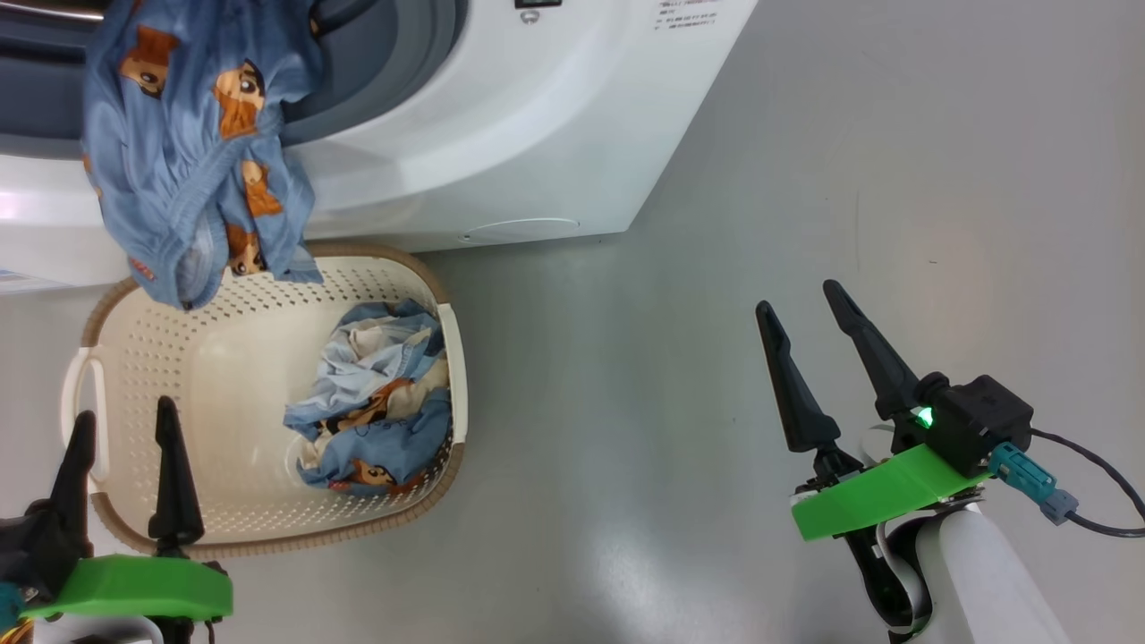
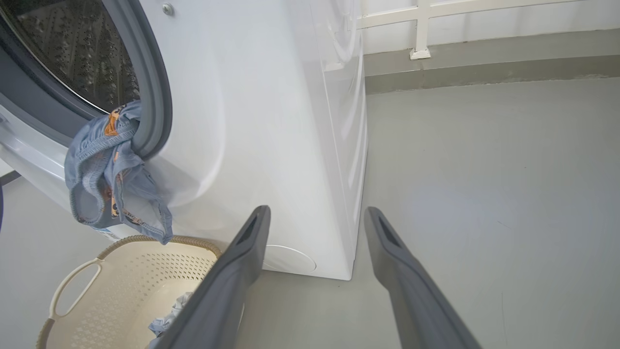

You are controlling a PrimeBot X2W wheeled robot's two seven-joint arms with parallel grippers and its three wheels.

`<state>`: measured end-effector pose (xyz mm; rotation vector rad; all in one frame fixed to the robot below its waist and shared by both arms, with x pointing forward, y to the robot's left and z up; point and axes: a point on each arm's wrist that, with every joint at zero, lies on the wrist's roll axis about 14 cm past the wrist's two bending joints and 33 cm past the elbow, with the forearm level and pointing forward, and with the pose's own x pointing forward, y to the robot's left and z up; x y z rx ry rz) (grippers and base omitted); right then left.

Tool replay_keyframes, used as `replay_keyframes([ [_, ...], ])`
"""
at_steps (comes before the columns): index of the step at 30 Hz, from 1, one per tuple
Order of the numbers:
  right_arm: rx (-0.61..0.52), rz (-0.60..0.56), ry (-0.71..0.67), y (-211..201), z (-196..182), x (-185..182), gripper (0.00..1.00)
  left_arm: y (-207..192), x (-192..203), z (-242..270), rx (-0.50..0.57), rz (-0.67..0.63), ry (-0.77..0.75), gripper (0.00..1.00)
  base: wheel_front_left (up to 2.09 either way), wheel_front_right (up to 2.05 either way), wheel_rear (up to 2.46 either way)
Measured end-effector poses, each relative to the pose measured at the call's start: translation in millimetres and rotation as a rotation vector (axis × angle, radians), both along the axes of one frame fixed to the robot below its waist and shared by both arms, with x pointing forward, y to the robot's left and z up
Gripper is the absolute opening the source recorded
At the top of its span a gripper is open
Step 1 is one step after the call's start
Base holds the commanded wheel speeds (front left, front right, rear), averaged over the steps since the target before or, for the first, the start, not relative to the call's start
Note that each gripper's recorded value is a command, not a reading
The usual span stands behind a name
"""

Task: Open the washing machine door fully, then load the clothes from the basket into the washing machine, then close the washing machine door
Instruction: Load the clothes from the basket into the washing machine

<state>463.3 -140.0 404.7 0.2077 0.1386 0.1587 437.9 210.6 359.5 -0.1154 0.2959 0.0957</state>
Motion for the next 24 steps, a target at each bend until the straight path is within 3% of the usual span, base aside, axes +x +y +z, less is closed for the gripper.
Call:
replay_keyframes([
  [11, -0.002, -0.002, 0.009, -1.1, -3.5, -0.6, 1.0, -1.9, 2.6, -6.1, -0.002, -0.014, 0.01, 1.0, 0.0, 0.0, 0.0],
  [24, -0.015, -0.021, 0.034, -9.4, -11.7, -4.2, 1.0, -24.3, 55.4, -3.3, -0.021, -0.11, -0.061, 1.0, 0.0, 0.0, 0.0],
])
